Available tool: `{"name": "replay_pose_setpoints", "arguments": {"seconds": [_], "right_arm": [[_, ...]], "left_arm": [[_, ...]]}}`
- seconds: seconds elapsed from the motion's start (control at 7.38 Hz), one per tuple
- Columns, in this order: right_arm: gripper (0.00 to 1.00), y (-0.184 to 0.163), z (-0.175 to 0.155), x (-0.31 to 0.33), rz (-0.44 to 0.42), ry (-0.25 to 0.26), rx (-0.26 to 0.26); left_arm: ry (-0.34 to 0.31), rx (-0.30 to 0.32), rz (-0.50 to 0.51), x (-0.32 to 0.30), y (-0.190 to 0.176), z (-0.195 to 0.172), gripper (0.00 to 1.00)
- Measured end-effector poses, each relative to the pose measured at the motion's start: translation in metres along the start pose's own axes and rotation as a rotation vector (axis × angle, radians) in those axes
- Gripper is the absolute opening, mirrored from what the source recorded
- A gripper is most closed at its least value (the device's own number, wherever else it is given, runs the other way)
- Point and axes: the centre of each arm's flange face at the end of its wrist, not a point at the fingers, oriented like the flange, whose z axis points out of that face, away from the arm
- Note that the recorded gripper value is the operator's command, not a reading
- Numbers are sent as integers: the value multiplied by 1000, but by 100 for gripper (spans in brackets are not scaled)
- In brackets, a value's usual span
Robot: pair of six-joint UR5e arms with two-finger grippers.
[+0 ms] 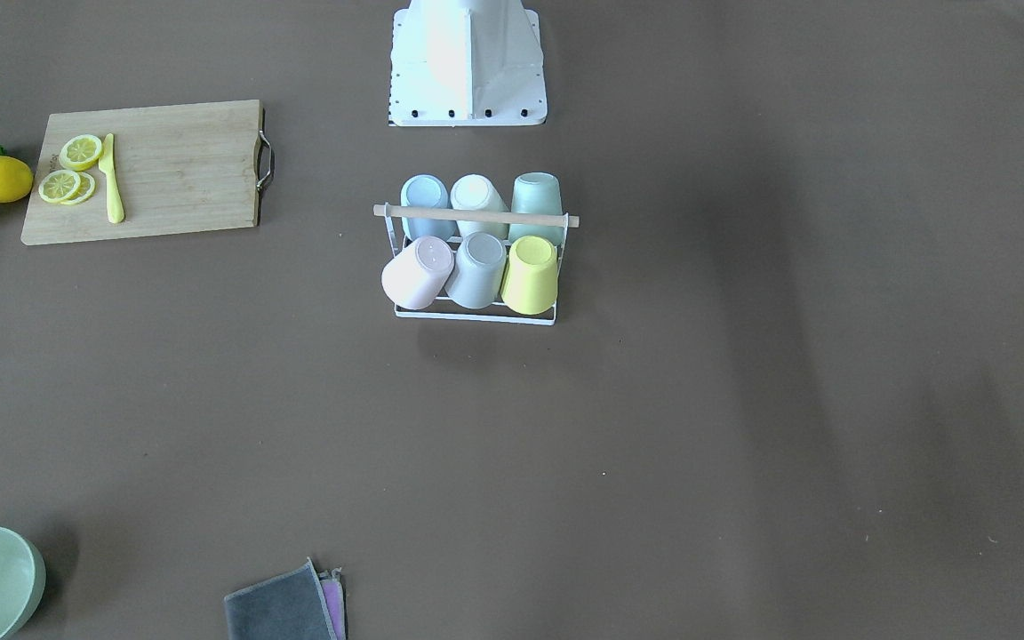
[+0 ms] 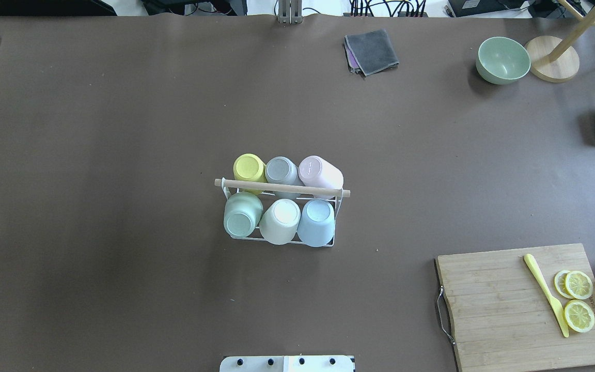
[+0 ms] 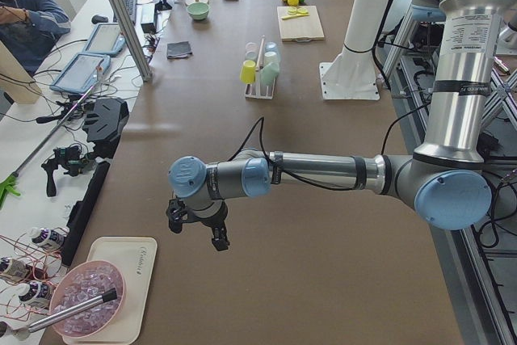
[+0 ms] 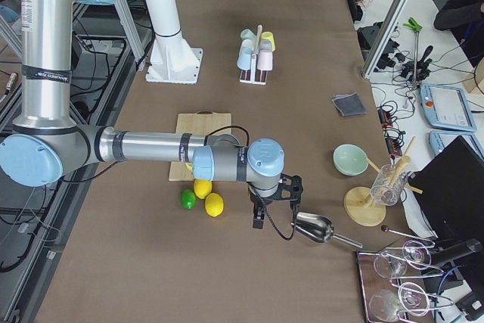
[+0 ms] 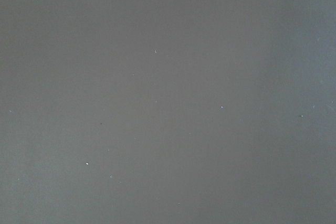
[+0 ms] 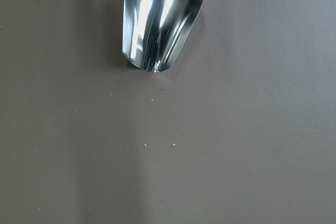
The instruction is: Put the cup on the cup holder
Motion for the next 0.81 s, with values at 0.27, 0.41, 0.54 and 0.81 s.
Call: {"name": "replay_pose_setpoints", "arguments": {"seconds": [0.27, 0.41, 0.54, 0.81], "right_arm": [[100, 0, 0, 0, 1, 1, -1], [100, 0, 1, 1, 2, 1, -1], [100, 0, 1, 1, 2, 2, -1], [100, 1, 1, 3, -2, 1, -1]], "left_arm": [[-63, -3, -1, 3, 1, -5, 98], [-97, 2, 3, 3, 1, -7, 98], [-111, 5, 5, 2, 1, -8, 98], [-121, 8, 8, -1, 2, -6, 98]]}}
